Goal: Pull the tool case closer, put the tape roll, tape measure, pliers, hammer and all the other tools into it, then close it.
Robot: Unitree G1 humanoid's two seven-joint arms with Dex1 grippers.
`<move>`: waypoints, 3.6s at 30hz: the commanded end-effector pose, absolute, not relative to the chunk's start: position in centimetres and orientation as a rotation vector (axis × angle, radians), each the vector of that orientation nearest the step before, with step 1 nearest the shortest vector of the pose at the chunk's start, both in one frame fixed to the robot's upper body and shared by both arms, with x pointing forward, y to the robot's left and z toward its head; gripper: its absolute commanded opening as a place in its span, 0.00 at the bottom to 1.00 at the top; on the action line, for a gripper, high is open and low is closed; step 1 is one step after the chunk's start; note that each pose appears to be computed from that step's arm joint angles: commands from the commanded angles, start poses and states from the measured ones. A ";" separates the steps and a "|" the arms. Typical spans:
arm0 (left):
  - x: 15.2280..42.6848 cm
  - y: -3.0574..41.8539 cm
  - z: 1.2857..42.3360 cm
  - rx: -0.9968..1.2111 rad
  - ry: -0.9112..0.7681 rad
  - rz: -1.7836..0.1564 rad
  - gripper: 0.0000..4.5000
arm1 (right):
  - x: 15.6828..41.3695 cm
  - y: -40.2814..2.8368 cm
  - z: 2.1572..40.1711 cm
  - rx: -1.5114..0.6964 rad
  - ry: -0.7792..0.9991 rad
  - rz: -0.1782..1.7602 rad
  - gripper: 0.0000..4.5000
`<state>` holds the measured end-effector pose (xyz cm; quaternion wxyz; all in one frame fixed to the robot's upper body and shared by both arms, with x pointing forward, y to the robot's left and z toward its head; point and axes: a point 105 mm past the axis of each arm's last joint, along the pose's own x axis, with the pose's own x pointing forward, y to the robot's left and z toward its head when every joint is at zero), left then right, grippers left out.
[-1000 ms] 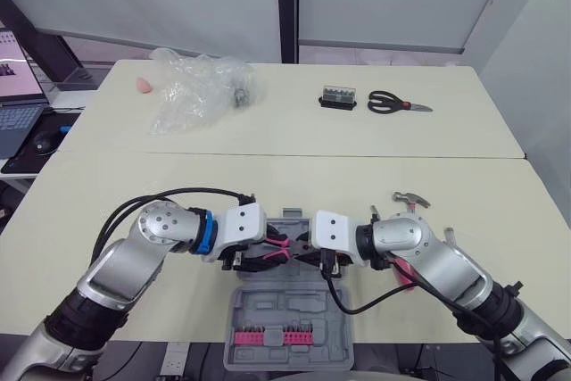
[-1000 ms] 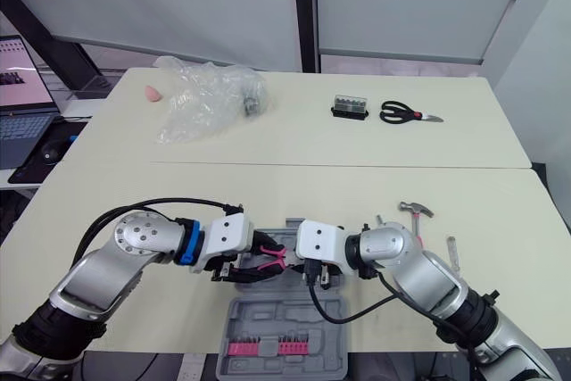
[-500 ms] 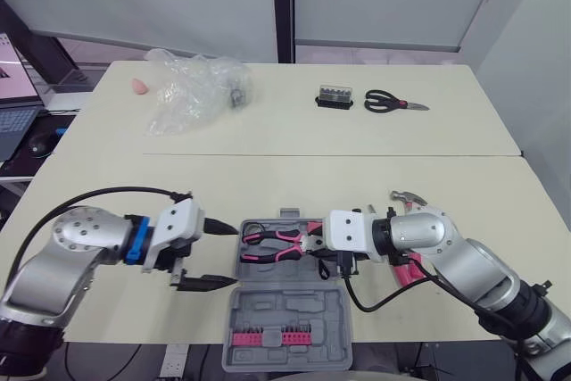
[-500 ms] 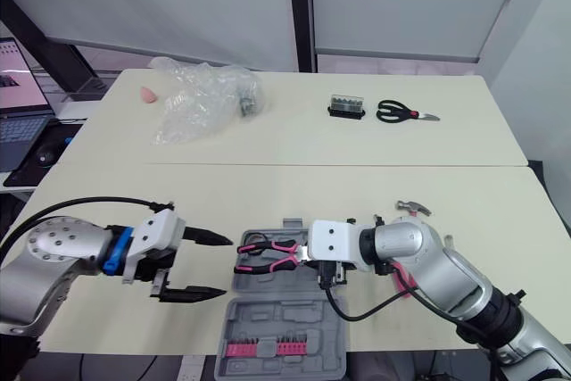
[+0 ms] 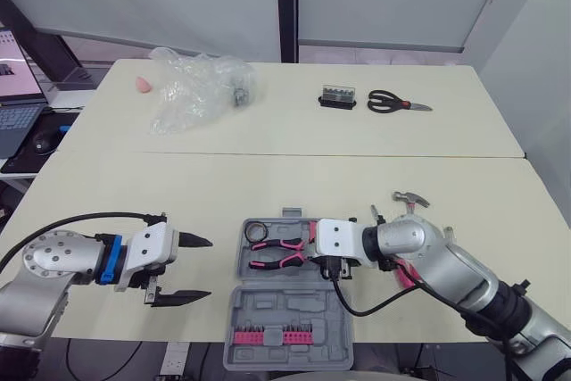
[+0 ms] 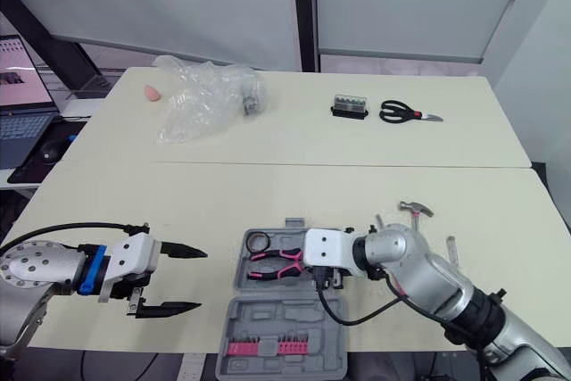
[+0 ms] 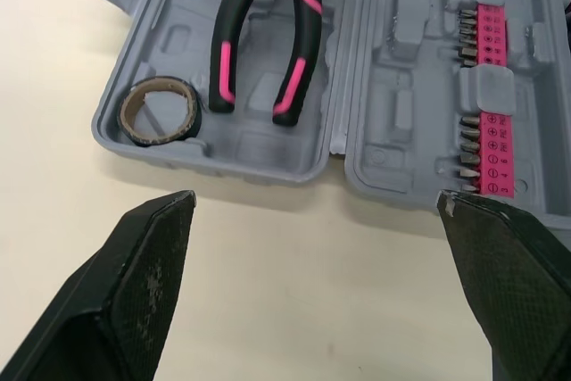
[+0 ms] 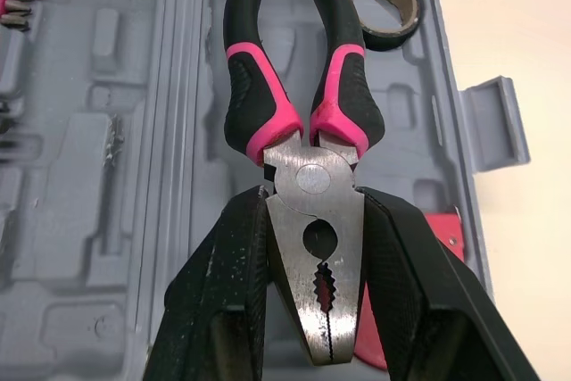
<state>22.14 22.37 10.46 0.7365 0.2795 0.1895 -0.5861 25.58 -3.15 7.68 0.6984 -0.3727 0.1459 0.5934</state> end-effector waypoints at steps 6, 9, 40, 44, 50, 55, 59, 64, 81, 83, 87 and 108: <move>22.1 21.2 11.5 0.624 0.376 -1.297 1.00 | 25.6 -1.5 7.9 -0.839 0.284 1.347 0.28; 22.0 21.1 11.6 0.621 0.377 -1.304 1.00 | 25.6 -1.0 7.7 -0.830 0.291 1.353 0.28; 21.8 20.5 10.9 0.636 0.356 -1.291 1.00 | 26.3 1.7 9.7 -0.675 0.225 1.461 0.19; 21.8 20.4 10.8 0.633 0.353 -1.289 1.00 | 26.5 2.0 8.8 -0.683 0.233 1.460 0.01; 21.9 20.4 10.5 0.634 0.350 -1.281 1.00 | 26.9 1.6 5.8 -0.705 0.322 1.447 0.01; 22.0 20.2 10.3 0.637 0.334 -1.275 1.00 | 27.1 0.4 2.7 -0.698 0.448 1.404 0.01; 21.9 20.2 10.0 0.634 0.328 -1.266 1.00 | 26.7 0.2 2.1 -0.682 0.456 1.410 0.01; 22.4 21.1 9.7 0.610 0.295 -1.184 1.00 | 26.3 2.1 7.0 -0.482 0.196 1.460 0.01; 20.9 24.4 3.6 0.546 0.449 -1.081 0.37 | 24.9 -12.6 6.0 -0.654 0.341 1.347 0.00; 21.2 23.9 3.1 0.536 0.444 -1.081 0.23 | 24.6 -12.9 5.1 -0.664 0.365 1.353 0.00; 21.6 22.9 1.9 0.546 0.448 -1.109 0.01 | 23.7 -13.2 3.3 -0.709 0.407 1.391 0.00; 21.3 18.0 0.3 0.466 0.522 -1.287 0.01 | 23.8 -9.3 2.5 -0.664 0.356 1.458 0.00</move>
